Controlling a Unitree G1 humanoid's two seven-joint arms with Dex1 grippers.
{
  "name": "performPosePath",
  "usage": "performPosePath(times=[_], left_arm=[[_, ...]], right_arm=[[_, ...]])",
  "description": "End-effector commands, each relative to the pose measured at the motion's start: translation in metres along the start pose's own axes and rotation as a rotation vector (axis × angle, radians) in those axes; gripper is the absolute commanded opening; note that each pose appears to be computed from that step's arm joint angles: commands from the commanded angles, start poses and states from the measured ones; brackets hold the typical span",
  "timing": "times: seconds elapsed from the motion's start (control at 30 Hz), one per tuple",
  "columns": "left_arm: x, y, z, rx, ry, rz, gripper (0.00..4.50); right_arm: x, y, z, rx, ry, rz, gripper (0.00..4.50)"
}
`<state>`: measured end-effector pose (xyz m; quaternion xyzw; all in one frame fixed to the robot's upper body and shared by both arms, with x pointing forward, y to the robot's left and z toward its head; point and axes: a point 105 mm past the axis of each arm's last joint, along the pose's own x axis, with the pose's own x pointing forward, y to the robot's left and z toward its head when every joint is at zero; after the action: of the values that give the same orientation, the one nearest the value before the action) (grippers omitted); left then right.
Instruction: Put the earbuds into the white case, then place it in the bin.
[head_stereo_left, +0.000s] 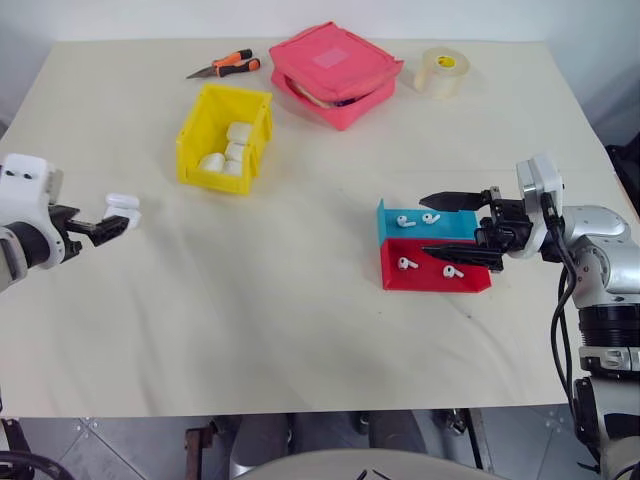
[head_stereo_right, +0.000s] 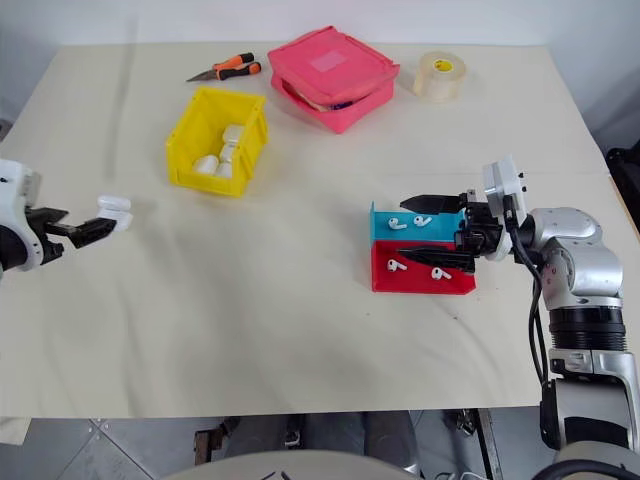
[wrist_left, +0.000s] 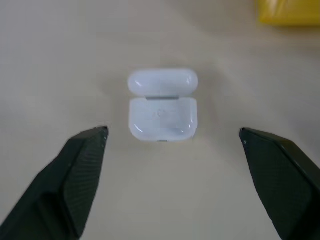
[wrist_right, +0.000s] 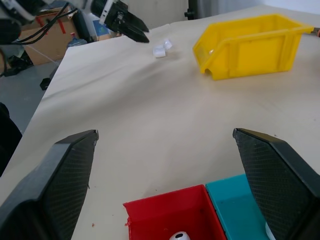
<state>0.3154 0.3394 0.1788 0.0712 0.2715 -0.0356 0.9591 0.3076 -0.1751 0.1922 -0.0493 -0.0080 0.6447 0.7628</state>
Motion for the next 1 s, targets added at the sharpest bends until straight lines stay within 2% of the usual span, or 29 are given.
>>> performPosePath(times=[0.03, 0.3, 0.7, 1.0], left_arm=[[0.004, 0.017, 0.001, -0.018, 0.104, 0.087, 4.46], [0.023, 0.023, 0.012, -0.030, 0.174, 0.113, 4.46], [0.051, 0.010, 0.006, -0.018, 0.264, 0.023, 4.46], [0.054, 0.005, 0.019, -0.045, 0.247, 0.032, 4.46]], right_arm=[[-0.003, 0.005, 0.007, -0.030, 0.000, 0.020, 4.50], [-0.004, 0.006, 0.005, -0.021, 0.008, 0.013, 4.50], [-0.004, 0.009, 0.003, -0.013, 0.021, 0.009, 4.50], [-0.005, 0.012, 0.003, -0.015, 0.026, 0.003, 4.50]])
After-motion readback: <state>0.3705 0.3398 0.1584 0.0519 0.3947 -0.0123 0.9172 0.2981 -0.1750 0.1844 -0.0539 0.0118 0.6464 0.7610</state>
